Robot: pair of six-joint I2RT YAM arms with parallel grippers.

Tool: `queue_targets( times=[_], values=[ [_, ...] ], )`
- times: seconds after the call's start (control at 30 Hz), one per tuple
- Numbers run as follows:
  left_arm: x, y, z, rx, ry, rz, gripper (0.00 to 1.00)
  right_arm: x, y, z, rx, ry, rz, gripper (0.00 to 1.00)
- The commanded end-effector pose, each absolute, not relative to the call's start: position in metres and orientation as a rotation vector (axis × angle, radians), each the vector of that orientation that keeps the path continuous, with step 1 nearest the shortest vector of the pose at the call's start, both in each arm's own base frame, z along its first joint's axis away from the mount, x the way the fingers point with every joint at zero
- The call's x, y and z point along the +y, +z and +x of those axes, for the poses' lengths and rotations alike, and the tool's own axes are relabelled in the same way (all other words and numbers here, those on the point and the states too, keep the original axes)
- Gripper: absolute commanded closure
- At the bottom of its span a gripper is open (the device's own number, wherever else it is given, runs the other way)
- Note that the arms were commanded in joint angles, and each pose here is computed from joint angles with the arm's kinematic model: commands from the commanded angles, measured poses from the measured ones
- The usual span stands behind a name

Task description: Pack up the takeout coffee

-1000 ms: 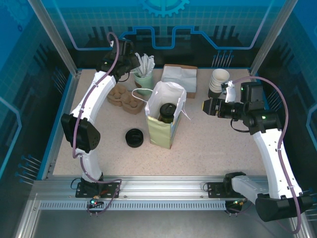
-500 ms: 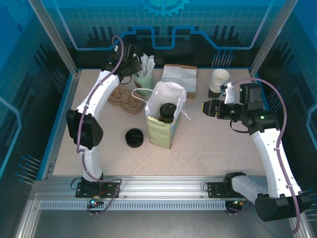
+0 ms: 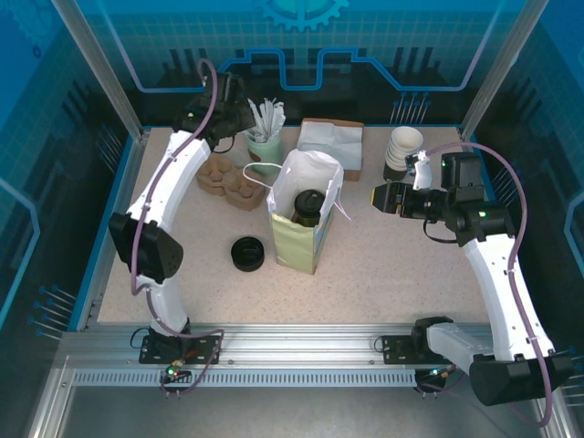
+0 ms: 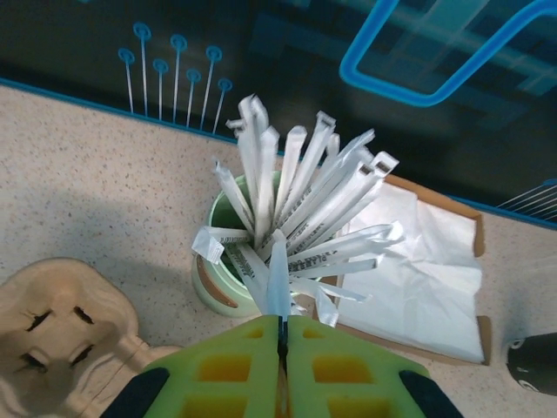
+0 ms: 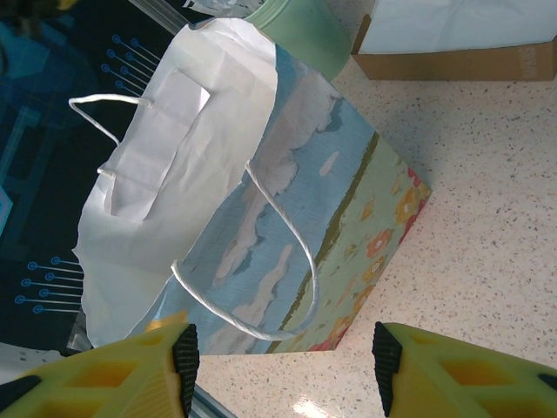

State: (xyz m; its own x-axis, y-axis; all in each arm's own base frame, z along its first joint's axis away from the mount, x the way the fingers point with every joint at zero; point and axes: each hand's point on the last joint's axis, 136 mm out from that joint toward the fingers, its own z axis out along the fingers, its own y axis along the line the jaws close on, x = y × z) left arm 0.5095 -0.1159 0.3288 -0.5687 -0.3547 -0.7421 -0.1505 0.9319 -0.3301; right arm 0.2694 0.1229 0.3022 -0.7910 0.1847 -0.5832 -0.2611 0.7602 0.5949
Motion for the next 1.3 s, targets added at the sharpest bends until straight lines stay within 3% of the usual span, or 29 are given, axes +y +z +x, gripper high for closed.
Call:
queue_targets(
  times=[0.0, 0.4, 0.6, 0.87, 1.1, 1.27],
  values=[
    [-0.111, 0.4, 0.472, 2.067, -0.312, -0.276, 0.9, 0.121, 0.306, 0.273, 2.291, 0.916, -0.059, 0.43],
    [-0.107, 0.494, 0.373, 1.895, -0.353, -0.147, 0.9, 0.118, 0.31, 0.282, 2.285, 0.875, -0.056, 0.43],
    [-0.142, 0.515, 0.318, 1.875, -0.459, 0.078, 0.88, 0.115, 0.311, 0.286, 2.281, 0.858, -0.053, 0.43],
    [-0.21, 0.469, 0.271, 2.094, -0.434, 0.469, 0.9, 0.116, 0.305, 0.291, 2.3, 0.869, -0.049, 0.44],
    [-0.226, 0.406, 0.26, 2.291, -0.25, 0.681, 0.93, 0.115, 0.302, 0.289, 2.313, 0.856, -0.047, 0.44],
    [-0.239, 0.38, 0.256, 2.352, -0.257, 0.763, 0.91, 0.114, 0.3, 0.288, 2.319, 0.85, -0.046, 0.44]
  ],
)
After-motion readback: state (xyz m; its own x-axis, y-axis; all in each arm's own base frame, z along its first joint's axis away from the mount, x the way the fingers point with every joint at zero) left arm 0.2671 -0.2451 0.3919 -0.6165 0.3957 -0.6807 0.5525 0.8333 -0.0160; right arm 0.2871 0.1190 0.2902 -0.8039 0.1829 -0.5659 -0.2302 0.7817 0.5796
